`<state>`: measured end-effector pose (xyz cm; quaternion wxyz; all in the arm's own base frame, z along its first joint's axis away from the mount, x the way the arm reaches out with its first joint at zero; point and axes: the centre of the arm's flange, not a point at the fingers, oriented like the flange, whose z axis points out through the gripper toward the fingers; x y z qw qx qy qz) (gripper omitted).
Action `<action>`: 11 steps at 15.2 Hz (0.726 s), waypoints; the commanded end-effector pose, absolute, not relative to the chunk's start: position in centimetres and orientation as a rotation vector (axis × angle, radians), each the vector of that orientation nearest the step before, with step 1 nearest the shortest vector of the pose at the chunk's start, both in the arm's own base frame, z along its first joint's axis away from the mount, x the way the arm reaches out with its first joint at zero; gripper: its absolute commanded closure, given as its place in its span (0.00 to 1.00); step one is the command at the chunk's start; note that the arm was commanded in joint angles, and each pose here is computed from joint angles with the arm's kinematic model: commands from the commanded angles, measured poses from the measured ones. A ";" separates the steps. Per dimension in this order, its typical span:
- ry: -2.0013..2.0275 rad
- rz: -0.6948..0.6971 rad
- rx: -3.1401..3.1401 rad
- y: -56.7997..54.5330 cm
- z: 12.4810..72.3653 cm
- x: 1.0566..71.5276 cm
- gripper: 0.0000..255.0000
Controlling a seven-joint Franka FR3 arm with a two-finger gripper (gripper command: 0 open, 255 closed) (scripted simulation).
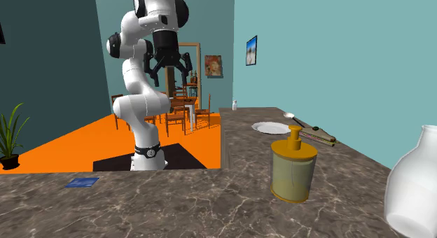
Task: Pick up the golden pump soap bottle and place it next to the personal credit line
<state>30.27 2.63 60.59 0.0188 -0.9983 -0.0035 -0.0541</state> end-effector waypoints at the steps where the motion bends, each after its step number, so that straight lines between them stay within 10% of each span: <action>1: -0.011 -0.168 -3.099 2.6 60.6 30.3 0.00; 11: 0.009 -0.135 -3.095 11.4 57.7 40.0 0.00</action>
